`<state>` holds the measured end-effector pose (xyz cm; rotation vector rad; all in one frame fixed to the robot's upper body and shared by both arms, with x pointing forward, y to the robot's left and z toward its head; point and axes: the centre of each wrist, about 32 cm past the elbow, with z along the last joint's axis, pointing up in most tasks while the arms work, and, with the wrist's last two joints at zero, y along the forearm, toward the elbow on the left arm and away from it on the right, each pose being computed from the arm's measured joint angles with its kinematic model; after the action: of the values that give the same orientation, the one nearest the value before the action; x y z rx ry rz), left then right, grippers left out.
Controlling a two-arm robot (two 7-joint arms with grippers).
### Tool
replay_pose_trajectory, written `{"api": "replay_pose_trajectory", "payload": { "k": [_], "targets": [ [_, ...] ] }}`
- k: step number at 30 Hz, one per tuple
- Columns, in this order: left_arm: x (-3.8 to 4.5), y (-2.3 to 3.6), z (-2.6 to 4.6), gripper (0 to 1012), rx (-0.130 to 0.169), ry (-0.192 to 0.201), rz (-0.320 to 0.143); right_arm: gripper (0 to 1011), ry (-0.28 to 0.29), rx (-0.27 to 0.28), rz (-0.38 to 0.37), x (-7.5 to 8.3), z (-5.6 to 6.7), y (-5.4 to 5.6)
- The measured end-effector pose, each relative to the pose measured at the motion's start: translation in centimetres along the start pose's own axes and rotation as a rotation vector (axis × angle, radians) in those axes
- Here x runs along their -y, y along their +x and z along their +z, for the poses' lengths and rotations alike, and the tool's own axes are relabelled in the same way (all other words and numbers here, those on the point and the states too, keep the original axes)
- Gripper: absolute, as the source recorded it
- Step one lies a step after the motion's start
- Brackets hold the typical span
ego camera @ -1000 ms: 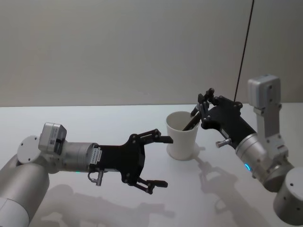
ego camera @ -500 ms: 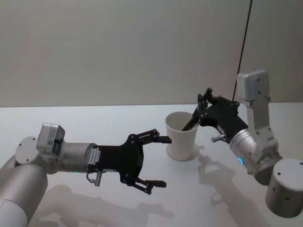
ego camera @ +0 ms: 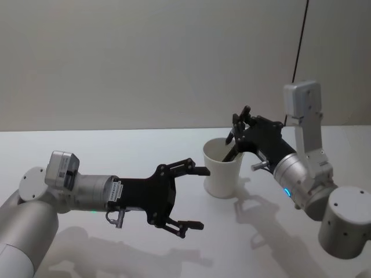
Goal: Place the pen into the pen holder.
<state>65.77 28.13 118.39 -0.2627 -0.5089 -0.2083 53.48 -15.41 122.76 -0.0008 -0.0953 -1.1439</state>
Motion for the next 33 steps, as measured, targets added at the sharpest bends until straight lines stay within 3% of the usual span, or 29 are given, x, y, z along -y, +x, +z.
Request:
{"api": "replay_pose_trajectory", "payload": {
  "k": [6, 12, 14, 25, 33],
  "targets": [
    [0.00, 0.00, 0.00, 1000, 0.000, 0.000, 0.000, 156, -0.003, -0.009, 0.018, -0.38, 0.04, -0.07],
    [0.00, 0.00, 0.00, 1000, 0.000, 0.000, 0.000, 342, -0.009, -0.015, 0.031, -0.65, 0.05, -0.14],
    [0.00, 0.00, 0.00, 1000, 0.000, 0.000, 0.000, 363, -0.009, -0.016, 0.033, -0.70, 0.05, -0.17],
    [0.00, 0.00, 0.00, 1000, 0.000, 0.000, 0.000, 759, -0.006, -0.021, 0.044, -0.88, 0.13, -0.32],
    [0.00, 0.00, 0.00, 1000, 0.000, 0.000, 0.000, 966, 0.001, -0.023, 0.049, -0.90, 0.17, -0.41]
  ]
}}
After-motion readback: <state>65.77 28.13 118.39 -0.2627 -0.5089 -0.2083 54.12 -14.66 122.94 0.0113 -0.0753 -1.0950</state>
